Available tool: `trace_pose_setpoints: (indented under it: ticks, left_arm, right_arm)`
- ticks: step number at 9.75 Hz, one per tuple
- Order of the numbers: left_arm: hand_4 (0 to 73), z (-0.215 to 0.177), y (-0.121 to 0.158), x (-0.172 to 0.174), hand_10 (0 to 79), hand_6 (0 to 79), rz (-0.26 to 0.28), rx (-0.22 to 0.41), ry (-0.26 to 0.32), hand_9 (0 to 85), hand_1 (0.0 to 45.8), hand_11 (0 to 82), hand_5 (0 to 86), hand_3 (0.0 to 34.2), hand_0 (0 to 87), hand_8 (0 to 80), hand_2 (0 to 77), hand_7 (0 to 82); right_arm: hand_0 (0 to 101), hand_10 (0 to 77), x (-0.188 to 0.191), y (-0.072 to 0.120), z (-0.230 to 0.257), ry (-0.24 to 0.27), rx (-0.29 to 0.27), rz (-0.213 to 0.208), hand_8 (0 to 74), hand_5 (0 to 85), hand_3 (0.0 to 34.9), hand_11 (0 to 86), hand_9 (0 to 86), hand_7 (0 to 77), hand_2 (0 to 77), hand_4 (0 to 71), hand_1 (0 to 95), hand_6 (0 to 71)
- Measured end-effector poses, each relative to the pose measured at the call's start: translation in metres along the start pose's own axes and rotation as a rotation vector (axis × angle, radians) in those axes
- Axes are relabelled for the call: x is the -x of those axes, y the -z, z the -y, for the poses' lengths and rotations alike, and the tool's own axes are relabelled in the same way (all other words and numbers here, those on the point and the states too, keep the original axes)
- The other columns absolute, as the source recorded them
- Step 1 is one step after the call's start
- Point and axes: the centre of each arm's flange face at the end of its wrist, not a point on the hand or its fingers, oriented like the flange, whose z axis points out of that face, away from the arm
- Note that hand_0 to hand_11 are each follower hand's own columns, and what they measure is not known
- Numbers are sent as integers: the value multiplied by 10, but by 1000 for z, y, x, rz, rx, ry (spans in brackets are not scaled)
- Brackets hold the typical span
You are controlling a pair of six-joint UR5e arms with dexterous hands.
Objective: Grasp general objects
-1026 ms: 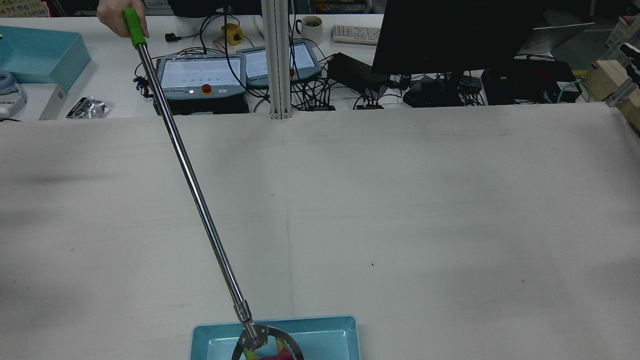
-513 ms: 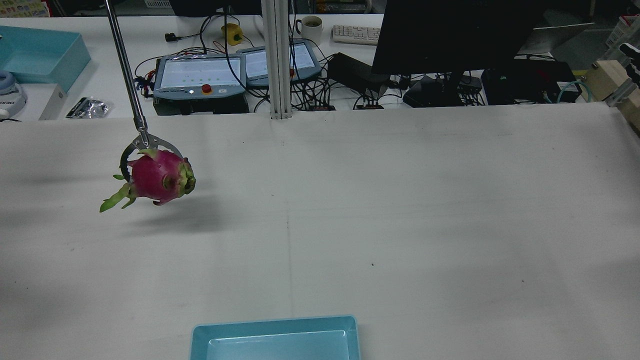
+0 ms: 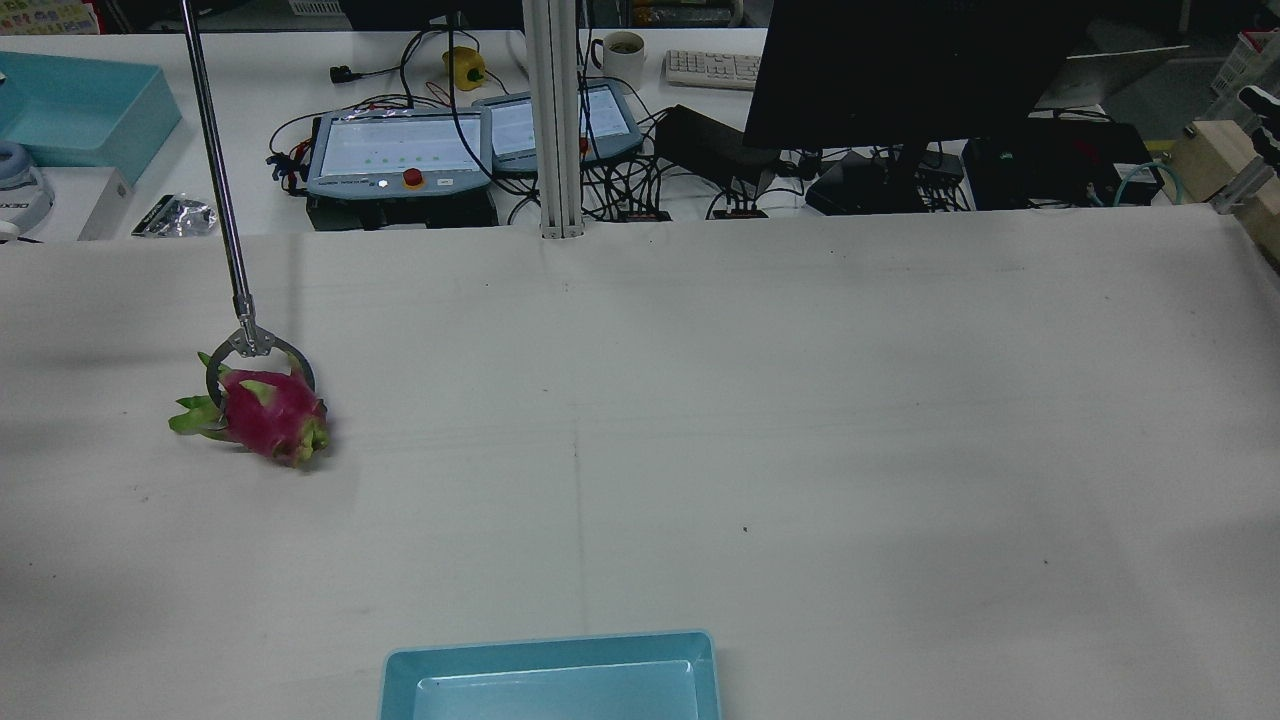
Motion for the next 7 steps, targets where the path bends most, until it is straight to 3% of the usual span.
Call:
trace_pose_setpoints:
  ticks: [1, 2, 3, 5, 7]
  left_arm:
    - [267, 0, 0, 0, 114, 175, 1, 0, -1, 131, 11, 185, 109, 0, 509, 82, 153, 311]
    - [273, -1, 0, 1, 229, 218, 2, 1, -1, 185, 11, 338, 131, 0, 508, 104, 180, 404]
    - [278, -1, 0, 1, 256, 224, 2, 1, -2, 207, 11, 393, 136, 0, 508, 120, 196, 404]
    - [278, -1, 0, 1, 256, 224, 2, 1, -2, 213, 11, 398, 136, 0, 508, 120, 196, 404]
    - [278, 1, 1, -1, 267, 224, 0, 0, 2, 158, 11, 415, 136, 0, 508, 104, 196, 376]
  right_arm:
    - [0, 0, 0, 0, 0, 0, 0, 0, 0, 0, 0, 11, 11, 0, 16, 0, 65, 0]
    - [1, 0, 0, 0, 0, 0, -1, 0, 0, 0, 0, 11, 11, 0, 16, 0, 65, 0]
    - [0, 0, 0, 0, 0, 0, -1, 0, 0, 0, 0, 11, 11, 0, 16, 0, 65, 0]
    - [0, 0, 0, 0, 0, 0, -1, 0, 0, 0, 0, 11, 11, 0, 16, 0, 65, 0]
    - [1, 0, 0, 0, 0, 0, 0, 0, 0, 0, 0, 5, 11, 0, 16, 0, 65, 0]
